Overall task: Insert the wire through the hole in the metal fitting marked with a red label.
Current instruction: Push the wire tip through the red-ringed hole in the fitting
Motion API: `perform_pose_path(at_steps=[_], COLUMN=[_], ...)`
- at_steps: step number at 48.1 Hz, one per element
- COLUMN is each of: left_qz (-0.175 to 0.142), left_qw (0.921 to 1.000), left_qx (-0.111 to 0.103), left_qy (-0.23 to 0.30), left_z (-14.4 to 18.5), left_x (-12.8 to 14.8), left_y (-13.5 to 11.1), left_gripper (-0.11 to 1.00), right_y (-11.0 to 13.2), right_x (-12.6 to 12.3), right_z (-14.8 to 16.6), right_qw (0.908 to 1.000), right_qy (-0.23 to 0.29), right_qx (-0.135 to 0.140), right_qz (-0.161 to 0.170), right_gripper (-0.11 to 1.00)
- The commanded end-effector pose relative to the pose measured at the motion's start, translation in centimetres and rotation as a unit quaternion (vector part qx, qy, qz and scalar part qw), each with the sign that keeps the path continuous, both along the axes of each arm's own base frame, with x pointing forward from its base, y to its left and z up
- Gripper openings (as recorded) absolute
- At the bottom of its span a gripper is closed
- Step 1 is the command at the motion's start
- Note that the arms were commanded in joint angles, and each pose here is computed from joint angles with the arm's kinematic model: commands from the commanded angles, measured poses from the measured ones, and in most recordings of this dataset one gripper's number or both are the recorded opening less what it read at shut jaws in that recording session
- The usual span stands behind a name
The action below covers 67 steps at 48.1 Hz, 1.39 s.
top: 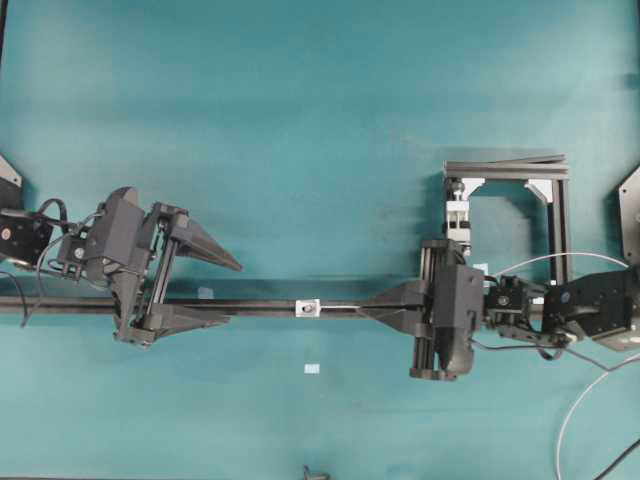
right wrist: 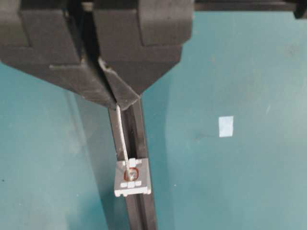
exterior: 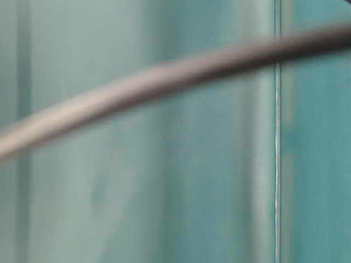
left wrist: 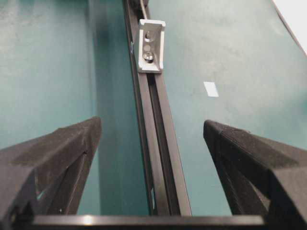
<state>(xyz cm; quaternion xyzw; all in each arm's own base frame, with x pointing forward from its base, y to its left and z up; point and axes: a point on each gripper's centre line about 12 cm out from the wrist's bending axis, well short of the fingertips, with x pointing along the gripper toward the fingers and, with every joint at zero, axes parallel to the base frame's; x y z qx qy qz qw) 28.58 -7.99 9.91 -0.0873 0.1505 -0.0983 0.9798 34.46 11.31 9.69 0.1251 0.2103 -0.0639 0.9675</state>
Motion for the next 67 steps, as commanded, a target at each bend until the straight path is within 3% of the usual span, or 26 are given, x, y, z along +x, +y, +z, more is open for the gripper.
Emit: perform_pose_path(at_steps=[1, 44, 67], left_qz=[-0.004, 0.004, 0.02], left_qw=[0.9999, 0.9998, 0.9989], left_qx=[-0.002, 0.0, -0.019], left_qy=[-0.012, 0.019, 0.039], left_z=[0.5, 0.6, 0.9], left_x=[0.3, 2.2, 4.2], left_y=[-0.3, -0.3, -0.3], left_gripper=[0.58, 0.58, 0.58], right_y=[0.2, 0.3, 0.0], right_x=[0.8, 3.4, 4.3], right_z=[0.9, 1.3, 1.4], right_qw=[0.9999, 0.9994, 0.9991], right_qy=[-0.016, -0.024, -0.022], right_qx=[0.003, -0.019, -0.023], right_qz=[0.0, 0.016, 0.027], right_gripper=[-0.01, -0.01, -0.01])
